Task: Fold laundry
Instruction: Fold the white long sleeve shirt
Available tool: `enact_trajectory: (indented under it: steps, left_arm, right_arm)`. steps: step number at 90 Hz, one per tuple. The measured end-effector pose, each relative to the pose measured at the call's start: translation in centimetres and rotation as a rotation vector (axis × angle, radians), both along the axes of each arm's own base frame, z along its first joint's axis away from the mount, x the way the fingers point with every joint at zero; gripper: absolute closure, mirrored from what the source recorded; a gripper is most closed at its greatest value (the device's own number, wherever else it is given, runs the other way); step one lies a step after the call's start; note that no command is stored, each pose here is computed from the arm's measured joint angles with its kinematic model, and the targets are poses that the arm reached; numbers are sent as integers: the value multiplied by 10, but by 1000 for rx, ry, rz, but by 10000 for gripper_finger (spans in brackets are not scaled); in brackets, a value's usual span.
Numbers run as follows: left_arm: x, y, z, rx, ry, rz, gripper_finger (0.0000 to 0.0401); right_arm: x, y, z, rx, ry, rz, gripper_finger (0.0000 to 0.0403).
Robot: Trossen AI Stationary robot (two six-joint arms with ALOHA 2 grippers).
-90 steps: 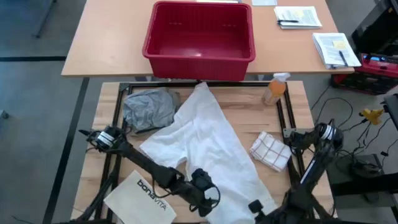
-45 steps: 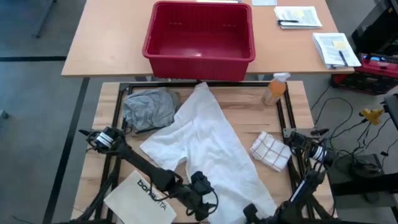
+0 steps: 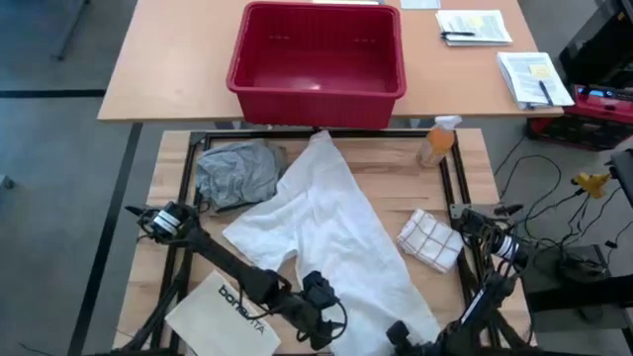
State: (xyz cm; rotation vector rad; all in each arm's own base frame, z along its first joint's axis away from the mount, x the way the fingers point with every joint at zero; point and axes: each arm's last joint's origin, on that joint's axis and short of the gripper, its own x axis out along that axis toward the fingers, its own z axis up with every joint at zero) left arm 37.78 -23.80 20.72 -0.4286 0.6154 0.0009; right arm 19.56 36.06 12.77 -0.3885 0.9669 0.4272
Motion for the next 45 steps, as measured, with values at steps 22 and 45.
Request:
enact_trajectory:
  steps: [22, 45]
  left_arm:
    - [-1, 0, -1, 8, 11, 0, 90]
    - [-1, 1, -2, 17, 24, 0, 90]
  right_arm:
    - [1, 6, 11, 24, -7, 13, 399]
    - [-6, 10, 33, 111, -7, -33, 400]
